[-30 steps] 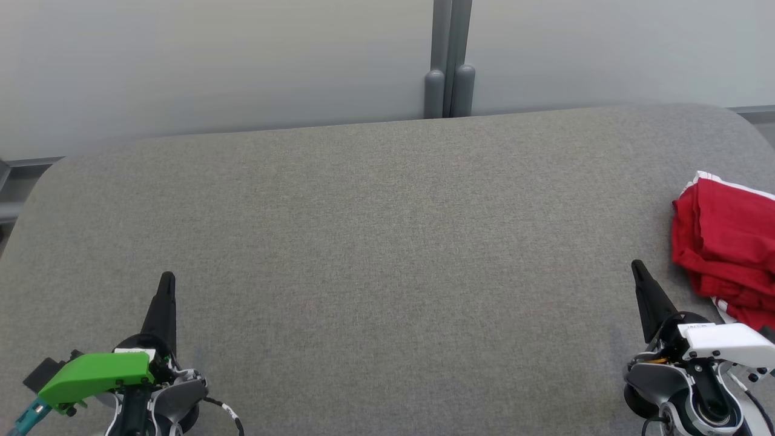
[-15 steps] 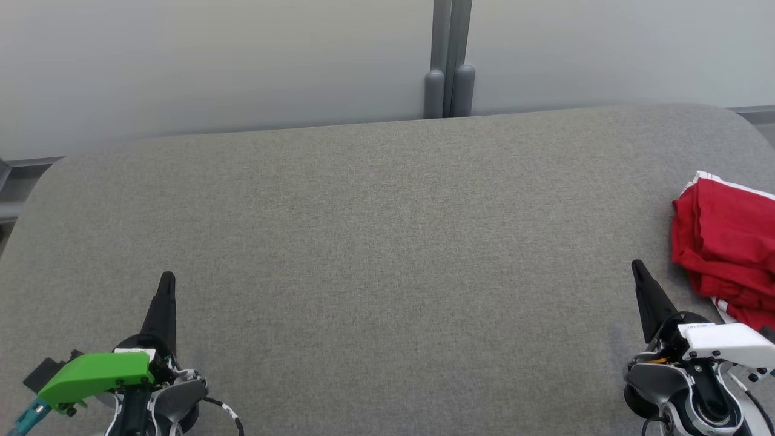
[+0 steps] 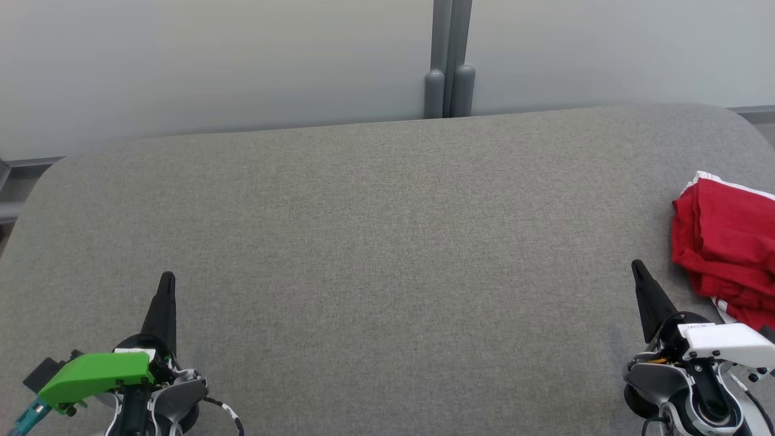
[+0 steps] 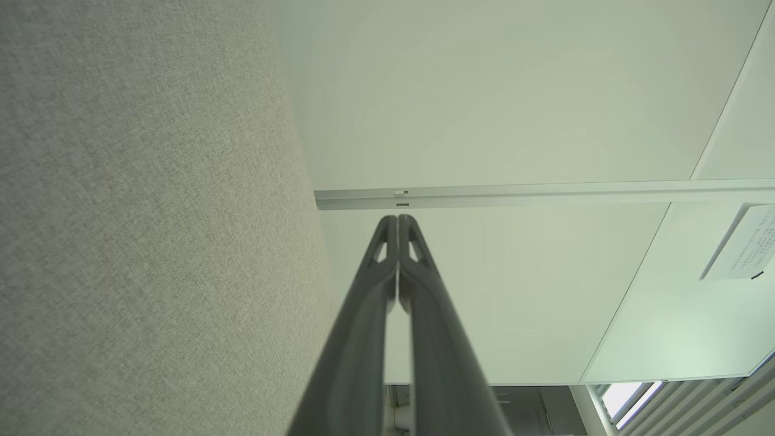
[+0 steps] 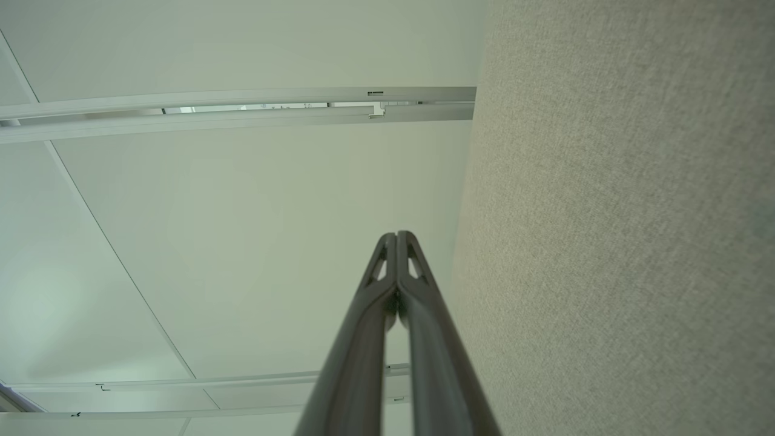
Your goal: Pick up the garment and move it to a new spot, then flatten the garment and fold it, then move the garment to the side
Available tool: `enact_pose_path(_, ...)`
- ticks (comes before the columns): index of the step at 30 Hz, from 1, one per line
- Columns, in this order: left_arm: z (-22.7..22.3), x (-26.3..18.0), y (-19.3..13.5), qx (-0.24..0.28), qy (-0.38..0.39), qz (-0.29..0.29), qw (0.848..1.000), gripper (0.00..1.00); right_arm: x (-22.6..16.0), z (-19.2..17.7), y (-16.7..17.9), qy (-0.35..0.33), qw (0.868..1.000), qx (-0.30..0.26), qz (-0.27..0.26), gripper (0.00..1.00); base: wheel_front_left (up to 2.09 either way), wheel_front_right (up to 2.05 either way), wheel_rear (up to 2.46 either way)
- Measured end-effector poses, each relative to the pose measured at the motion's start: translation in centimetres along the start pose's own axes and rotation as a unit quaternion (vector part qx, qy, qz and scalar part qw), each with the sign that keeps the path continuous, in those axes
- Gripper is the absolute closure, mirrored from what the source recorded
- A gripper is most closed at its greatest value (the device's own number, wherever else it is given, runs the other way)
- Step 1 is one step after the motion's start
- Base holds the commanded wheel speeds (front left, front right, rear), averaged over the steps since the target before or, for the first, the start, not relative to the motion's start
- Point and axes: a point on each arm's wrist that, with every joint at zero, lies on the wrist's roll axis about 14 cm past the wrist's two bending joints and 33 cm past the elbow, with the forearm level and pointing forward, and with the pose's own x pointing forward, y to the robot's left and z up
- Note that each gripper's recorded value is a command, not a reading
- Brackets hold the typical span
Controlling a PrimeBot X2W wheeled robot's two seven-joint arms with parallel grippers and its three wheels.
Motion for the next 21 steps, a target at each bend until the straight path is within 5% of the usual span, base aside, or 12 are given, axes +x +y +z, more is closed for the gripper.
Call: enact_pose_path(21, 0.00, 0.00, 0.00, 0.000, 0.000, 0.000, 1.000, 1.00, 0.00, 0.00, 0.00, 0.000, 1.000, 0.000, 0.000, 1.00, 0.00, 0.00, 0.00)
